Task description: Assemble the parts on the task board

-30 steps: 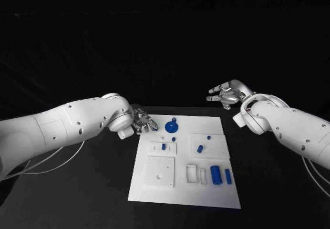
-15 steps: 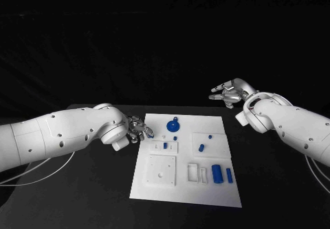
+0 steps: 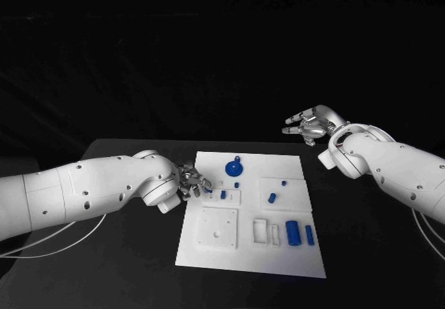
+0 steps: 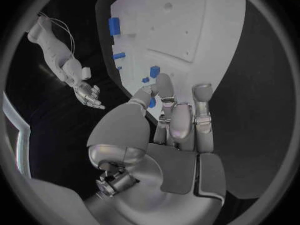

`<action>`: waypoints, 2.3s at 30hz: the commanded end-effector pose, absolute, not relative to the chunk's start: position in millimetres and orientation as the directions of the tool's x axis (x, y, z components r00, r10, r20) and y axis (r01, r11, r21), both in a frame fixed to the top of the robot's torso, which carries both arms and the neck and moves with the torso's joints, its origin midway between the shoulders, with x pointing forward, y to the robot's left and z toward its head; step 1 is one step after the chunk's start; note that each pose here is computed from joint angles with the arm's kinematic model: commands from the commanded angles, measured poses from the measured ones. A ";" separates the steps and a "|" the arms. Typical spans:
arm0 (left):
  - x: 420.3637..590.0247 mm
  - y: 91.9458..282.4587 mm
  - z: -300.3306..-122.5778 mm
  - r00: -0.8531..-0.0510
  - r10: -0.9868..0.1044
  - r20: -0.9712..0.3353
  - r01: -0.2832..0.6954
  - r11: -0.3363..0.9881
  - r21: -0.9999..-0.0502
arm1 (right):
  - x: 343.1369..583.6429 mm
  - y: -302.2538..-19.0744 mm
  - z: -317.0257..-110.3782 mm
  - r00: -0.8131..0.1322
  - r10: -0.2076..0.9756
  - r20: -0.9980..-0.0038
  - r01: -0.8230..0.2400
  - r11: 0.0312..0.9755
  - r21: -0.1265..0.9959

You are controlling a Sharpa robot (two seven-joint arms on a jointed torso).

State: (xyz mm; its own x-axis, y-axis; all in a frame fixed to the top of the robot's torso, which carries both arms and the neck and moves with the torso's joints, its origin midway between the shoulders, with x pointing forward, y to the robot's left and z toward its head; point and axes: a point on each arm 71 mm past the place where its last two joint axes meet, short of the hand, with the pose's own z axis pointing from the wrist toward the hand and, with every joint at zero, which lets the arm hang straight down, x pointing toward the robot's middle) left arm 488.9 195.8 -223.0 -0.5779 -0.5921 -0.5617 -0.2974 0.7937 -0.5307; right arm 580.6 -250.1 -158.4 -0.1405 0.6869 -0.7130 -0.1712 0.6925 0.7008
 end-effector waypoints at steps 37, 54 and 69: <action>486.2 185.0 -239.1 -0.589 -0.429 -0.685 -0.163 0.893 -0.419 | 579.5 -247.1 -163.4 -0.166 0.678 -0.716 -0.172 0.695 0.698; 485.7 184.1 -241.1 -0.611 -0.400 -0.683 -0.151 0.906 -0.396 | 579.1 -246.5 -165.4 -0.171 0.678 -0.715 -0.171 0.695 0.699; 486.1 178.2 -244.0 -0.620 -0.380 -0.686 -0.136 0.913 -0.384 | 578.9 -246.0 -165.9 -0.173 0.677 -0.715 -0.171 0.694 0.699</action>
State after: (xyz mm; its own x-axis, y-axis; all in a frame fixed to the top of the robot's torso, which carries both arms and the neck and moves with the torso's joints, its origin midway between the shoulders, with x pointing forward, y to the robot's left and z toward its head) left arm 489.7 180.6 -237.7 -0.5912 -0.4099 -0.6946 -0.1451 0.9012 -0.4084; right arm 579.2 -247.5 -165.4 -0.1602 0.6850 -0.7107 -0.1635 0.6916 0.7035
